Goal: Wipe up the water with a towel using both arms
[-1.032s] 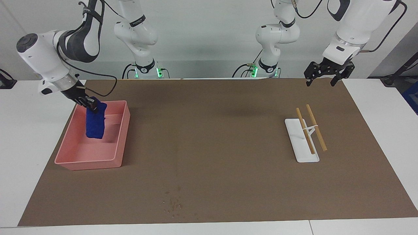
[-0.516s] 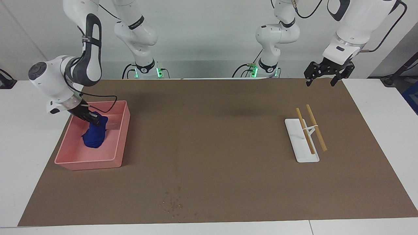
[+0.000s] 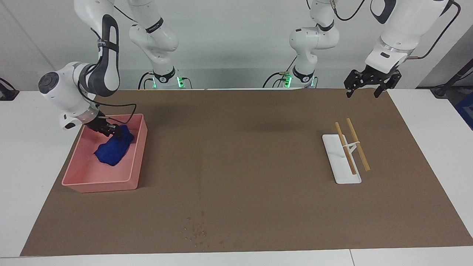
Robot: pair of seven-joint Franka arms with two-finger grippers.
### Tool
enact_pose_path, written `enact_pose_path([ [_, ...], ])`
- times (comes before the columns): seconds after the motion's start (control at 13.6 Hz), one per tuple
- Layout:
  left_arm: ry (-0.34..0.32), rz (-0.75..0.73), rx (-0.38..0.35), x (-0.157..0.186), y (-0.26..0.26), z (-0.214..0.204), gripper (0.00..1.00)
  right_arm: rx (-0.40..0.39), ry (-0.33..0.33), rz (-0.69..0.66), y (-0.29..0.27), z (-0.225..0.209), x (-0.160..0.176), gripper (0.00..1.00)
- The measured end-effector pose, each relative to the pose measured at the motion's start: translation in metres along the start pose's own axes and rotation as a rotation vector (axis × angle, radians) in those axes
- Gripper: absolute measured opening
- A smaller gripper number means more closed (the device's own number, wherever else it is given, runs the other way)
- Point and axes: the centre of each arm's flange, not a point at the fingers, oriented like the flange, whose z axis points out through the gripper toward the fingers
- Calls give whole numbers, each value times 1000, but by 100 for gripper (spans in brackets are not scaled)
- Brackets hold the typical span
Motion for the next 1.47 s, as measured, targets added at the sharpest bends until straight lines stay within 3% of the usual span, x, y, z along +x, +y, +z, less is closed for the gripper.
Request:
enact_pose_path([
  [0.15, 0, 0, 0, 0, 0, 0, 100, -53, 5, -50, -12, -39, 2, 96],
  [0.22, 0, 0, 0, 0, 0, 0, 100, -79, 17, -75, -21, -64, 2, 100],
  [0.66, 0, 0, 0, 0, 0, 0, 100, -113, 111, -137, -92, -195, -11, 100],
  [1.03, 0, 0, 0, 0, 0, 0, 100, -118, 135, -143, -184, -230, -36, 99],
  [1.25, 0, 0, 0, 0, 0, 0, 100, -109, 172, -124, -179, -263, -35, 99],
  [1.47, 0, 0, 0, 0, 0, 0, 100, -109, 163, -103, -169, -270, -31, 99],
])
